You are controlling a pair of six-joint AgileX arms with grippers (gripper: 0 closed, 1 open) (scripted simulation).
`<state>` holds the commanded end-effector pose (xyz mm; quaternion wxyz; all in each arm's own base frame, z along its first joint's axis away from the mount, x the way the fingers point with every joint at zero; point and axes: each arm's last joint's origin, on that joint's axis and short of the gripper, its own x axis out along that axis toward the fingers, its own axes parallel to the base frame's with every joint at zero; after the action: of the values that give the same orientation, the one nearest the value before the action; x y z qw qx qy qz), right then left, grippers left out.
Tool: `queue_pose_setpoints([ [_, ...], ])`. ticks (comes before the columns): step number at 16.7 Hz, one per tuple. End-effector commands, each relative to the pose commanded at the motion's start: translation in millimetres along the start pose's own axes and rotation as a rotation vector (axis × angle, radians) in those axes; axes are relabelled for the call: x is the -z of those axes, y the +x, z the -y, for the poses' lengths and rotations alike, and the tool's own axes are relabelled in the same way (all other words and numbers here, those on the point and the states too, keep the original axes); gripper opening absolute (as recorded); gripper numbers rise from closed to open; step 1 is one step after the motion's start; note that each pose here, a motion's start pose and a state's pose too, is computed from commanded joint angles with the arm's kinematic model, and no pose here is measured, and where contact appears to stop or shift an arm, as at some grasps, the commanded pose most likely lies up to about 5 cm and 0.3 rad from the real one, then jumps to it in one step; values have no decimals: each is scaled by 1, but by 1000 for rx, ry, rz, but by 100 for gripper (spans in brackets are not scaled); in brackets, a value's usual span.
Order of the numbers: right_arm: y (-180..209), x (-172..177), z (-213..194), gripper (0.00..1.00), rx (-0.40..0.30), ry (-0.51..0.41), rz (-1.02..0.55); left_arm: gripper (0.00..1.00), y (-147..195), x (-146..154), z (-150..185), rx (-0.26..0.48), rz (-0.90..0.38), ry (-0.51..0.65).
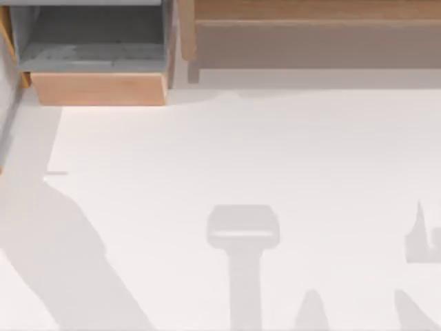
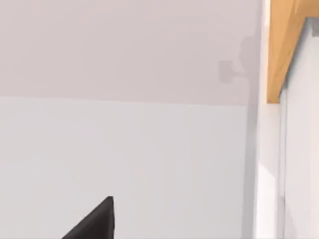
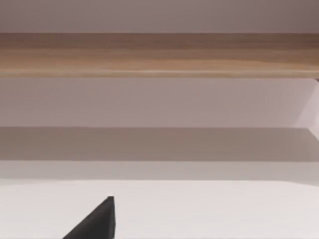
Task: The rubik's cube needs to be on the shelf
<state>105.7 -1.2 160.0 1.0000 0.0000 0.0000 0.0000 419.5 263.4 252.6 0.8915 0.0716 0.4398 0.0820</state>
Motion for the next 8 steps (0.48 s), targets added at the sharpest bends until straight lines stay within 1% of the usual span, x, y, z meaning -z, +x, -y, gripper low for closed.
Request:
queue_pose_setpoints([
  [2, 0, 0, 0, 100, 0, 0, 0, 100, 5, -12, 27, 60, -114, -55],
  [4, 0, 0, 0, 100, 0, 0, 0, 100, 10, -20, 53, 103, -226, -94],
  [8, 0, 0, 0, 100, 0, 0, 0, 100, 20, -24, 92, 148, -408, -136],
])
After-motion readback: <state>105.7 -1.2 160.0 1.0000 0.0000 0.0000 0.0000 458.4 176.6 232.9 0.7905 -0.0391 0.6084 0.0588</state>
